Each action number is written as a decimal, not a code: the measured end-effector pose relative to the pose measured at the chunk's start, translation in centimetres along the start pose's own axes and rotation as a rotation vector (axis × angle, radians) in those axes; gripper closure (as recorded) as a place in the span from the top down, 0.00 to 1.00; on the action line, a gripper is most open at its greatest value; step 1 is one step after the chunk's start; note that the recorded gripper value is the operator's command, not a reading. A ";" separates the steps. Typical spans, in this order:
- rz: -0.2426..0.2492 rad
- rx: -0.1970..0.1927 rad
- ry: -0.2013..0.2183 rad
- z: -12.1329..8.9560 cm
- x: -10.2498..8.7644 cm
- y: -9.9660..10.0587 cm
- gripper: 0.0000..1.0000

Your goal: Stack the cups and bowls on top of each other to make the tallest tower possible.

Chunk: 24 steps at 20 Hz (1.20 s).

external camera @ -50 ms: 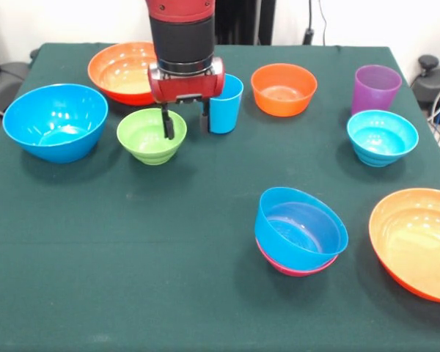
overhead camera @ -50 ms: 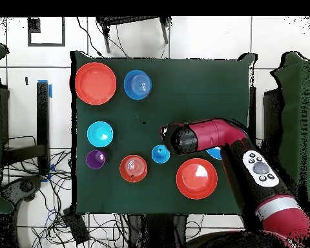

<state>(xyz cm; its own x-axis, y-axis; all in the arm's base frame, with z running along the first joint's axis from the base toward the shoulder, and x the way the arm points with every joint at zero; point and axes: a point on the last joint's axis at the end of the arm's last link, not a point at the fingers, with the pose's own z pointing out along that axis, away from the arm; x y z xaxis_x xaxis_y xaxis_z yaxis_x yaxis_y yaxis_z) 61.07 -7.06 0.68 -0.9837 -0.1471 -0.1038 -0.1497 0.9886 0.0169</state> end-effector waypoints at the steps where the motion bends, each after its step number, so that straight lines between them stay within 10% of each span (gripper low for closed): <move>1: -0.001 0.004 -0.004 -0.2 -0.1 -0.1 1.00; 14: -0.128 0.101 0.004 -0.8 0.2 1.3 1.00; 24: -0.142 0.104 0.000 -0.7 -0.2 1.9 1.00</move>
<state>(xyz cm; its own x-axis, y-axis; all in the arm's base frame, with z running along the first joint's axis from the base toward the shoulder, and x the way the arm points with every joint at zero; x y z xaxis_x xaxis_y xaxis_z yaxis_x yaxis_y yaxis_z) 60.92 -5.18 1.48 -0.9534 -0.2854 -0.0978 -0.2758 0.9559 -0.1005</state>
